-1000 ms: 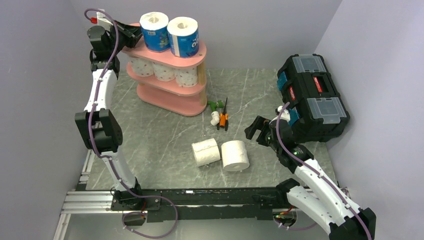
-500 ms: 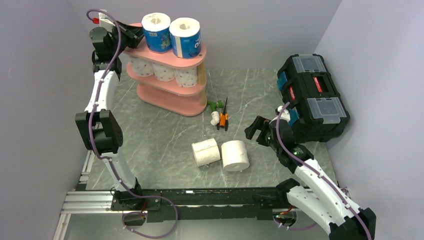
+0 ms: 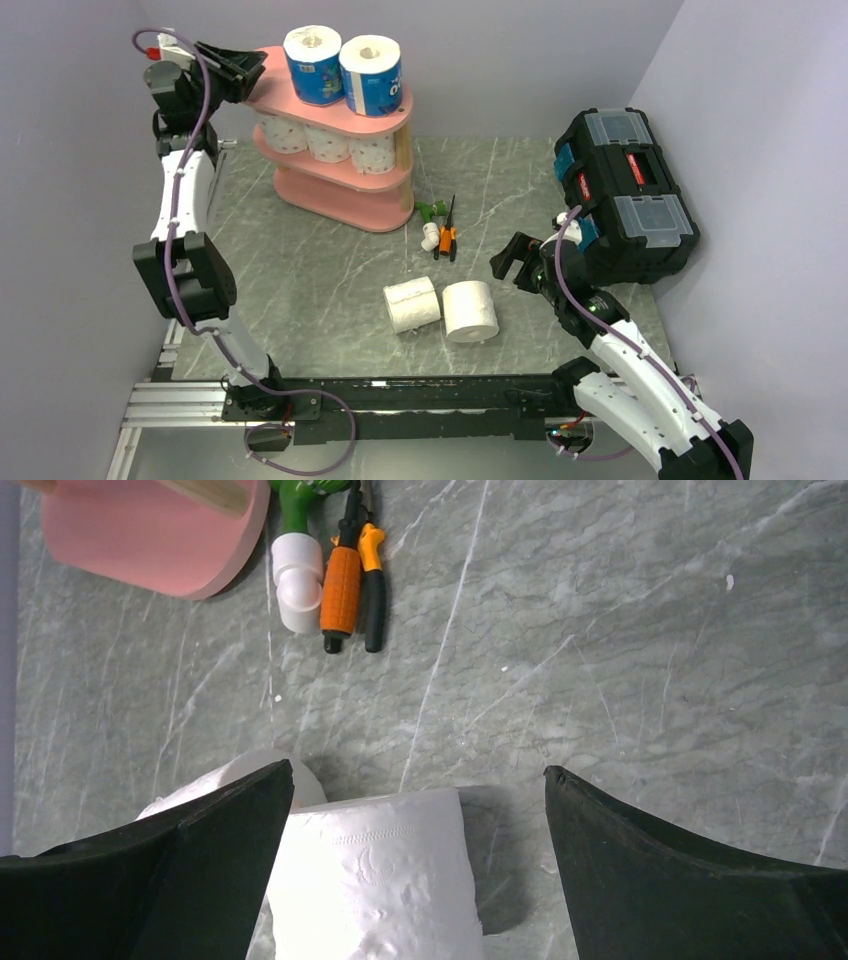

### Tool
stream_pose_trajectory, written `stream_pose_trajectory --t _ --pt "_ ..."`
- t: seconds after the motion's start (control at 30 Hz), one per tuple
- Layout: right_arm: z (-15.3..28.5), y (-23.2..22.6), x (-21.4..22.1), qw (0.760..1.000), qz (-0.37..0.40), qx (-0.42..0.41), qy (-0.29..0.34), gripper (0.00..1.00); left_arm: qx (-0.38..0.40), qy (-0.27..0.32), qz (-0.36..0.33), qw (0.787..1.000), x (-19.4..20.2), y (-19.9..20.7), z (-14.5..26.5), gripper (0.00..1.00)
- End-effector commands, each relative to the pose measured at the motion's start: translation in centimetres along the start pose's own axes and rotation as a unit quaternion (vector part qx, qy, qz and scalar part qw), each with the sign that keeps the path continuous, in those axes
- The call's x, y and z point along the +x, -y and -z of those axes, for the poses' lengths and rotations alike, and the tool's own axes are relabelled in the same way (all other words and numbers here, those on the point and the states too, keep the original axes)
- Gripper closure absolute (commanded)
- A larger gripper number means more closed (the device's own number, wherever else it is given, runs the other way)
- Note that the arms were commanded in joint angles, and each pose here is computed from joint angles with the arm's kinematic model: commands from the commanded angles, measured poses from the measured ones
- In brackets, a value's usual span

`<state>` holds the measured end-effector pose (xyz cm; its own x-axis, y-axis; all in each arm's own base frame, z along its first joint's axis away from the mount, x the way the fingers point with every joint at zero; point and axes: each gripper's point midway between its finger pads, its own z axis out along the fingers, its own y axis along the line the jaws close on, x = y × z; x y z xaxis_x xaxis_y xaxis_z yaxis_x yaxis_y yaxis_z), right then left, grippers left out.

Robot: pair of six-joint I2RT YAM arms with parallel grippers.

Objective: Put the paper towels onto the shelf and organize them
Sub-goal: Adjust the paper towel on the shelf, then adjust the paper towel at the center of the board.

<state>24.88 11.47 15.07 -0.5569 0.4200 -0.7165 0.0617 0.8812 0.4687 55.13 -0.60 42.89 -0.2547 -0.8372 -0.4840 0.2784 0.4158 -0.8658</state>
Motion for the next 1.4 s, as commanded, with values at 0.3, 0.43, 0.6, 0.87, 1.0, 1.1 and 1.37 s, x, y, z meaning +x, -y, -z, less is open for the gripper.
stream_pose_trajectory --t 0.3,0.43,0.6,0.87,1.0,1.1,1.37 --pt "1.7 -1.7 -2.2 0.999 -0.016 -0.036 0.038 0.00 -0.134 0.146 -0.122 0.973 -3.0 5.6 12.9 0.10" --pt "1.4 -1.8 -1.8 0.999 -0.021 -0.038 0.024 0.00 -0.166 0.180 -0.160 0.956 -0.9 7.2 19.1 0.04" --pt "1.3 -3.0 -1.5 0.997 -0.027 -0.072 0.021 0.00 -0.183 0.196 -0.198 0.943 2.0 8.0 24.9 0.01" --pt "1.2 -4.9 -1.8 0.996 -0.013 -0.085 0.015 0.00 -0.171 0.068 -0.222 0.958 11.6 5.4 26.7 0.01" --pt "1.5 -5.9 -2.4 0.995 -0.001 -0.090 0.036 0.00 -0.175 -0.047 -0.216 0.959 17.7 3.0 26.1 0.01" --pt "1.9 -6.8 -3.3 0.995 0.012 -0.078 0.053 0.00 -0.167 -0.096 -0.221 0.956 21.8 1.8 26.2 0.01" --pt "0.7 -6.9 -1.7 0.996 0.049 -0.061 0.040 0.00 -0.183 -0.168 -0.220 0.943 29.3 -1.6 26.6 0.04"
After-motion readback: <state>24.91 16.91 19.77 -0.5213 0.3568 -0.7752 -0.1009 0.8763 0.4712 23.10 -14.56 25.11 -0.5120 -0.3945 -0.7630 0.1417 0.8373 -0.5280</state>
